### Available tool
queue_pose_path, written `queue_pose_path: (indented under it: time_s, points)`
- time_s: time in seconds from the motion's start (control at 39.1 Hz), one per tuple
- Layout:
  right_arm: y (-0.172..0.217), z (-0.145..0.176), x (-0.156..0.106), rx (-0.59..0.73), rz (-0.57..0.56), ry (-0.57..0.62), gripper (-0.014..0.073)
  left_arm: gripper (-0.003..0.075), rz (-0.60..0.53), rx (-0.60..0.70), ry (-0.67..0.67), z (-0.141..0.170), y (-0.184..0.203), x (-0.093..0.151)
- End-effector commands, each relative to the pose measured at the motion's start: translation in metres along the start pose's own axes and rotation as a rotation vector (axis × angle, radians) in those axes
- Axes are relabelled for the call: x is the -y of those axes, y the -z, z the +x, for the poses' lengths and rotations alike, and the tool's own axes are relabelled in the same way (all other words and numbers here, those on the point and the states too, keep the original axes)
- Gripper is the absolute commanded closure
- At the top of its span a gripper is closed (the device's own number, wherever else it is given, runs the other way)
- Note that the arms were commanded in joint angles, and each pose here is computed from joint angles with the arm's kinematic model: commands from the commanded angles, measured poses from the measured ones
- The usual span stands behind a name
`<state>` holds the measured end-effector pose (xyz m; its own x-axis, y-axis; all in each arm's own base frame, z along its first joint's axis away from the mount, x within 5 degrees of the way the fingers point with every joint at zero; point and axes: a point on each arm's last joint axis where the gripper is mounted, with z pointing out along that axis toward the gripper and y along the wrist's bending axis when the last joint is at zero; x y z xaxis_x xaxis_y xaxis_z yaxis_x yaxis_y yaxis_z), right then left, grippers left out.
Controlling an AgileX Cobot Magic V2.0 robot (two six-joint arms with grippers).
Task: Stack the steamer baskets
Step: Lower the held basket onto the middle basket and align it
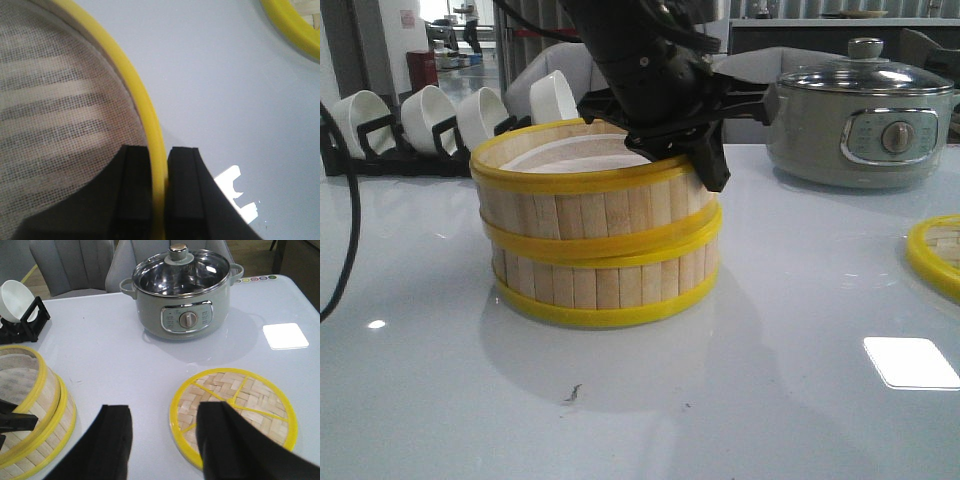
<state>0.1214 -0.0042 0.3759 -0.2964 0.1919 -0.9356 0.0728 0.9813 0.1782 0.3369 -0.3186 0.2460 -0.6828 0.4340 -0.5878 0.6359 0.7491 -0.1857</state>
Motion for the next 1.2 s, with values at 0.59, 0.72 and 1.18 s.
queue_pose_path:
  time_s: [0.59, 0.72, 1.18]
  points:
    - [0.004, -0.016, -0.003, 0.102, -0.014, -0.001, 0.0175, 0.0516, 0.08, 0.16, 0.018, -0.022, 0.03, 0.024]
    - [0.004, -0.016, -0.003, 0.102, -0.014, -0.001, 0.0175, 0.0318, 0.08, 0.161, 0.017, -0.023, 0.031, 0.024]
    - [0.004, -0.017, -0.003, 0.103, -0.014, -0.001, 0.0175, 0.0265, 0.041, 0.186, -0.012, -0.026, 0.041, 0.019]
